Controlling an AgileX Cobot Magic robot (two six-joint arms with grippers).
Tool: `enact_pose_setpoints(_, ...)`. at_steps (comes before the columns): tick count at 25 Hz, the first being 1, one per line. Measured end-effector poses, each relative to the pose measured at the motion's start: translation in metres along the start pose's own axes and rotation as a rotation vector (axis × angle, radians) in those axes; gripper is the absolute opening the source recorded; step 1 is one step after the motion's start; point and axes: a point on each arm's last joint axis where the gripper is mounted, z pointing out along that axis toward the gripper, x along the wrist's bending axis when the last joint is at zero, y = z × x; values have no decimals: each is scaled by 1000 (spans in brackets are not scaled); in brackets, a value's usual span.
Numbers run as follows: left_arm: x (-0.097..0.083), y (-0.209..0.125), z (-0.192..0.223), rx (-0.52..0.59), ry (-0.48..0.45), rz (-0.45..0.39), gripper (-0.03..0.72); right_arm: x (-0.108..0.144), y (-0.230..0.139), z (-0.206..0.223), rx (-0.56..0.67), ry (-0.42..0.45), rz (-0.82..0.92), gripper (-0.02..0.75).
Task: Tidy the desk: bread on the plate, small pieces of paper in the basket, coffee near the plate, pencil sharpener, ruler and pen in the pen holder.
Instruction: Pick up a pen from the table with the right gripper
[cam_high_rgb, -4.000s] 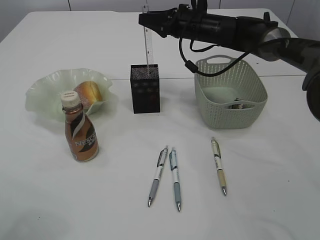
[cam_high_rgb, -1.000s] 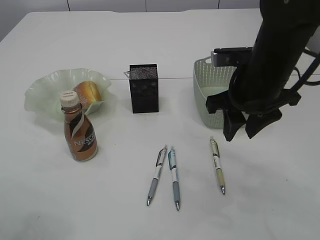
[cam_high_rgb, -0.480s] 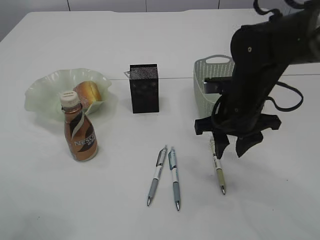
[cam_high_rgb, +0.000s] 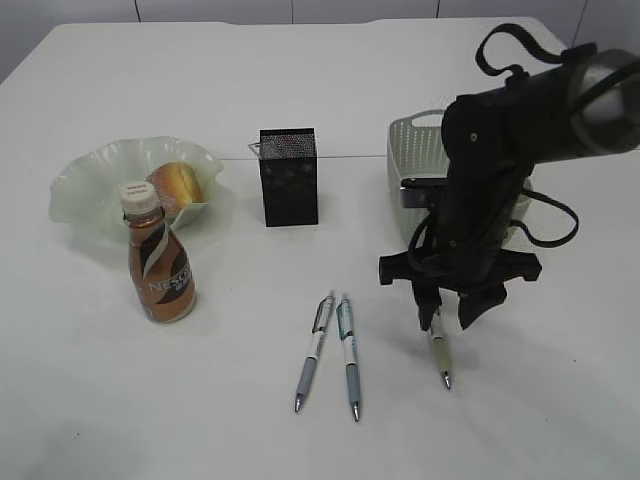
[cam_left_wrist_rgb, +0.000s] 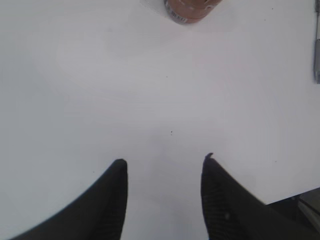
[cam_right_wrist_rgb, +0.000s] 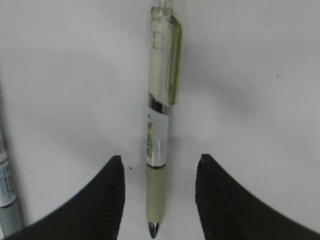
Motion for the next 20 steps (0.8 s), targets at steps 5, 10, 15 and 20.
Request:
enact_pose_setpoints(5, 0, 0, 0, 0, 0, 0, 353, 1, 4, 11, 1, -1, 11, 345)
enact_pose_setpoints(10, 0, 0, 0, 0, 0, 0, 353, 5, 14, 17, -3, 1, 14, 345)
enact_pose_setpoints(15, 0, 0, 0, 0, 0, 0, 353, 6, 16, 20, 1, -1, 15, 345)
enact_pose_setpoints(20, 0, 0, 0, 0, 0, 0, 353, 6, 16, 27, 19, -8, 15, 345)
